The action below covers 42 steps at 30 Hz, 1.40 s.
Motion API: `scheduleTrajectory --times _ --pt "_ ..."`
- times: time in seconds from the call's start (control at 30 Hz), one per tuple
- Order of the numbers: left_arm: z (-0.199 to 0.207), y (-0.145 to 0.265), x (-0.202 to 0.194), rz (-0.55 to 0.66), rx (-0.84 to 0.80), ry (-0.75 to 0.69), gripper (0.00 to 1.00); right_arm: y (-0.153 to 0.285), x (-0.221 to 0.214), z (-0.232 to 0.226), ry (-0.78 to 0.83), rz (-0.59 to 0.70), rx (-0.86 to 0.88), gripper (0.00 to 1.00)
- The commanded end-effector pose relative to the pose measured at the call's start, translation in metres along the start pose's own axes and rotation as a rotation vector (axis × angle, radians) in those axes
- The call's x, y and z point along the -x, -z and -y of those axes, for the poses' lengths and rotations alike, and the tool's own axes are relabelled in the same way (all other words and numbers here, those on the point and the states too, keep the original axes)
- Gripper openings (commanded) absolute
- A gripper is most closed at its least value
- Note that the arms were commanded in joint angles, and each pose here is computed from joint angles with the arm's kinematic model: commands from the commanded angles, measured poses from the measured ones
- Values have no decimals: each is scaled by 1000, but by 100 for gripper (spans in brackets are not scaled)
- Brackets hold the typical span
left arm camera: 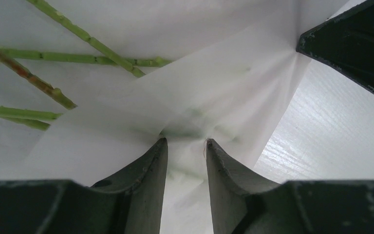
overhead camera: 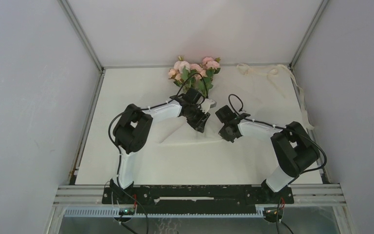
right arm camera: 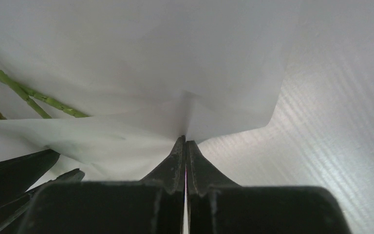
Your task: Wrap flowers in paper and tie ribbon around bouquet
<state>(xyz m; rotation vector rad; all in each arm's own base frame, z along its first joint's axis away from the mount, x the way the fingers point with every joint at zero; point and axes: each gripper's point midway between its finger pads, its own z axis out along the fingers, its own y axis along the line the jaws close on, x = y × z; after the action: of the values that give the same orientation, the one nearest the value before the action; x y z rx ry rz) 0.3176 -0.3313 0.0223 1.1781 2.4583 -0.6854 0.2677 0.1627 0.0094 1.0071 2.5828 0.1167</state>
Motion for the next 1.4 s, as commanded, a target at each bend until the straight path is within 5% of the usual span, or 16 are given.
scheduleTrajectory --times 0.0,0.17,0.53,0.73,0.87,1.0,1.37 --pt "-11 -9 -14 -38 26 35 41 11 30 29 238 216 -168 0" --pt "-16 -12 -14 -34 17 68 41 38 44 6 401 368 -172 0" --pt "-20 -25 -23 -60 -19 129 41 65 14 -51 695 487 15 0" --pt "-21 -24 -23 -55 -18 130 41 43 -3 -14 448 306 40 65" --pt "-21 -25 -23 -55 -19 130 41 27 -12 -5 213 152 165 79" --pt "-20 -25 -23 -56 -22 129 41 10 -5 -3 69 79 232 80" --pt "-21 -22 -22 -52 -17 125 41 -3 23 18 -76 167 127 61"
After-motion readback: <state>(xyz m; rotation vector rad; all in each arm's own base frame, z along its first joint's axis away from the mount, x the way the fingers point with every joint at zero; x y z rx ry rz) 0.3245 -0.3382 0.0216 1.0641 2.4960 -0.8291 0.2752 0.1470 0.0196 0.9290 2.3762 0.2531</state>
